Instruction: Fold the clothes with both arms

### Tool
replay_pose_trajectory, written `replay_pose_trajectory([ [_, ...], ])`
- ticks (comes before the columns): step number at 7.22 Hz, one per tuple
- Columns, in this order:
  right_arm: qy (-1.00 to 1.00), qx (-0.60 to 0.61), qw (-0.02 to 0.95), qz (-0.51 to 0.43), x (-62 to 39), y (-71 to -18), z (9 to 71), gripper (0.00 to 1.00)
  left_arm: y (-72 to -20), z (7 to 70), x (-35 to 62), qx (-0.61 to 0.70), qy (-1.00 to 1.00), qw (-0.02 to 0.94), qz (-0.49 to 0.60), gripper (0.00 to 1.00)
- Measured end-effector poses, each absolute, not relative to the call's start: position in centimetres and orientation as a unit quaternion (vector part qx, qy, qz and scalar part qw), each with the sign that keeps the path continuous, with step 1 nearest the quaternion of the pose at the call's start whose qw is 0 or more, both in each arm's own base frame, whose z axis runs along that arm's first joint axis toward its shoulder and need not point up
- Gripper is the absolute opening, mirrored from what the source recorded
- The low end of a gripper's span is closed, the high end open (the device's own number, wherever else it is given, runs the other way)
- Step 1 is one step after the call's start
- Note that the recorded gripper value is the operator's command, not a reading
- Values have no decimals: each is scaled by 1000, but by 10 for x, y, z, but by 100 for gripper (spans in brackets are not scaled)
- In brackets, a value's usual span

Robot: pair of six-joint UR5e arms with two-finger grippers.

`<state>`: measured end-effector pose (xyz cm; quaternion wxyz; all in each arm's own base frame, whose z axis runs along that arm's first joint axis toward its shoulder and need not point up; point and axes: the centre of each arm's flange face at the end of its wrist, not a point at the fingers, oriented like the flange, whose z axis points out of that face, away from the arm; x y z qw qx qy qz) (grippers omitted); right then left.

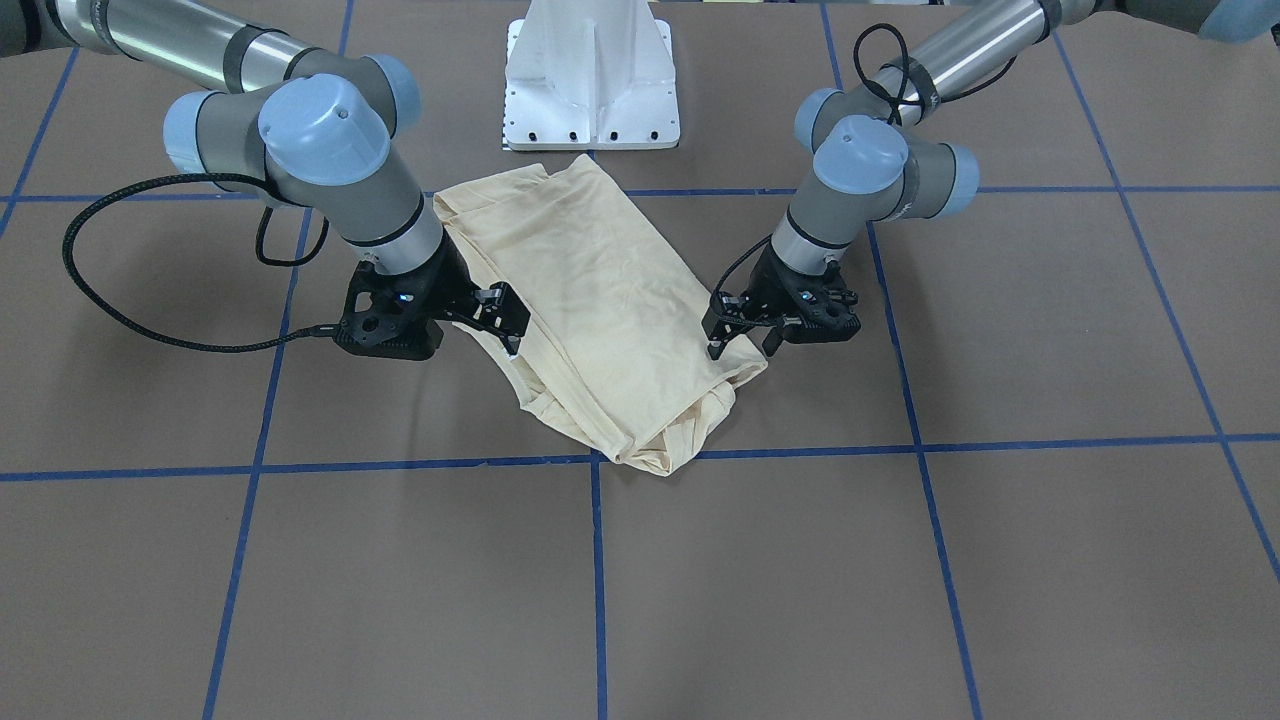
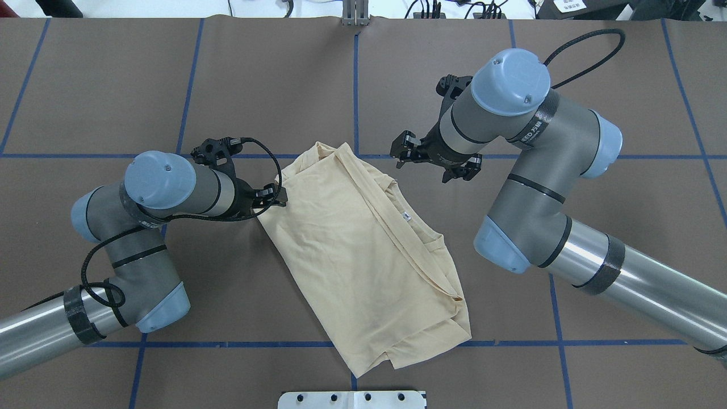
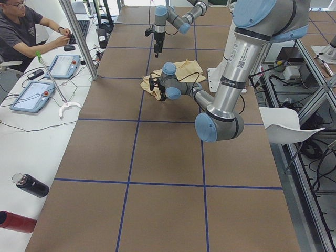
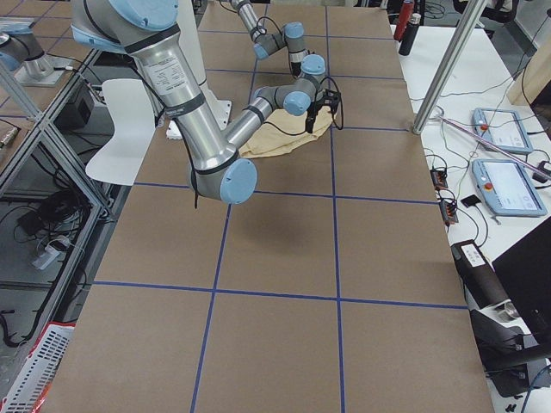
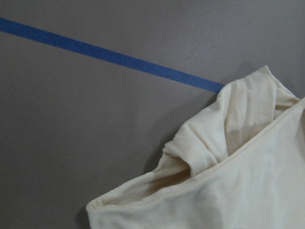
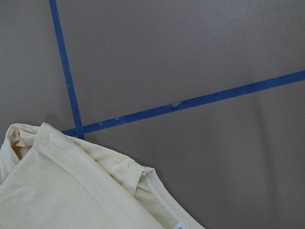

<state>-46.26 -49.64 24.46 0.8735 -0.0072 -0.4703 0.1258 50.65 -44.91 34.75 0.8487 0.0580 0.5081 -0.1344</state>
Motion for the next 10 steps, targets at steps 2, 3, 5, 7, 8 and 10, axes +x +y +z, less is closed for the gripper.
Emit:
replay_pose_trajectory([
  [2,-469,-8,874,126,-463,-497,246,100,-450,351,507,57,506,850,-136,64],
  [3,-468,-8,875,126,-464,-497,248,100,-450,351,507,58,505,850,-136,56],
  [5,-467,-8,875,128,-462,-499,249,100,-450,351,507,58,505,850,-136,25],
  [7,-465,-7,875,130,-460,-503,251,100,-449,347,508,58,508,849,-134,0],
  [8,-465,-7,876,130,-460,-504,252,100,-449,345,507,58,510,848,-134,0],
  [10,-463,-7,877,131,-459,-506,254,100,-452,341,504,59,513,846,-135,0],
])
